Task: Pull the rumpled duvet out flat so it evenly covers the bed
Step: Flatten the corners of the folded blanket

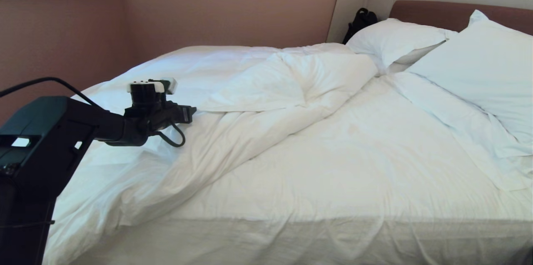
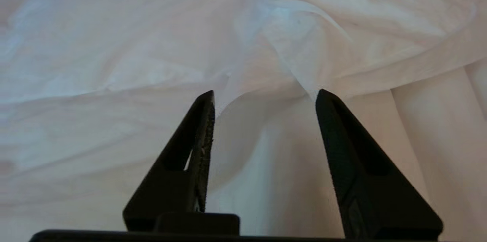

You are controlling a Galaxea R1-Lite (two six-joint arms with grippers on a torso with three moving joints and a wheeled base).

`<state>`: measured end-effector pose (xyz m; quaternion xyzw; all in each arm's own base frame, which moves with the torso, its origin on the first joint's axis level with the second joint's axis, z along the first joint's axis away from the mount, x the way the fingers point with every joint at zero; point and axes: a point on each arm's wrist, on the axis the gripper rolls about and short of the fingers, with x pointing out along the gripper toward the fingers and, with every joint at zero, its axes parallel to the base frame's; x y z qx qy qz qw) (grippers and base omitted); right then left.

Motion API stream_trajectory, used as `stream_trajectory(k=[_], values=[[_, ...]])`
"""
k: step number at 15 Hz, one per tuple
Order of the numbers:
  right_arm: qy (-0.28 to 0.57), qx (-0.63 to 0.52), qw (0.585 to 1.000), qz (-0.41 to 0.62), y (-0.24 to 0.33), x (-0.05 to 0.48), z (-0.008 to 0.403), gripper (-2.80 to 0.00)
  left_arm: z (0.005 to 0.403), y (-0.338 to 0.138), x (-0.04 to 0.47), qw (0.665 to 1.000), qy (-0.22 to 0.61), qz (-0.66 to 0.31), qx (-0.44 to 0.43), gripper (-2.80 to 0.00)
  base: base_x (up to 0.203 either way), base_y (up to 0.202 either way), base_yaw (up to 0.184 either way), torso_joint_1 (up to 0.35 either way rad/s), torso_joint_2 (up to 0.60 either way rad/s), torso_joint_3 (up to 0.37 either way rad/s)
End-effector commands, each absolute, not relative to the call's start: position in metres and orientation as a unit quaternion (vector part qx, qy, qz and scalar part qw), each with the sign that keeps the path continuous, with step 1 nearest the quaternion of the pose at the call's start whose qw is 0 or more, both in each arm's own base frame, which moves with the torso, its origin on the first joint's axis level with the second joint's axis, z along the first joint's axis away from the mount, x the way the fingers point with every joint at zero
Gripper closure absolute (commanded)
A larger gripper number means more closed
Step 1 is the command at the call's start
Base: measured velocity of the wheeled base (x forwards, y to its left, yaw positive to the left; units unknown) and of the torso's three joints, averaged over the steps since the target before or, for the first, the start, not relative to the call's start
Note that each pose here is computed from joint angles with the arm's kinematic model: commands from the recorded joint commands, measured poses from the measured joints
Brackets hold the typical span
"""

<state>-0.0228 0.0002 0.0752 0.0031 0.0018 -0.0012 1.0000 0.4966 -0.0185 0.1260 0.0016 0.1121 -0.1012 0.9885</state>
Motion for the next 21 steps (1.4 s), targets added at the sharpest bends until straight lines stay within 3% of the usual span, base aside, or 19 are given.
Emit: stream_trajectory(k=[1, 5, 21], values=[[0.002, 0.003, 1.000, -0.001, 0.000, -0.023, 0.075, 0.00, 0.136, -0.019, 0.493, 0.989, 0.105, -0.103, 0.006, -2.80, 0.000, 0.000, 0.000, 0.000, 0.00, 0.000], [0.002, 0.003, 1.000, -0.001, 0.000, -0.023, 0.075, 0.00, 0.139, -0.020, 0.488, 0.984, 0.135, -0.114, 0.003, -2.80, 0.000, 0.000, 0.000, 0.000, 0.00, 0.000], [0.002, 0.003, 1.000, -0.001, 0.000, -0.023, 0.075, 0.00, 0.080, -0.012, 0.520, 0.981, 0.160, -0.109, 0.024, -2.80, 0.000, 0.000, 0.000, 0.000, 0.00, 0.000]])
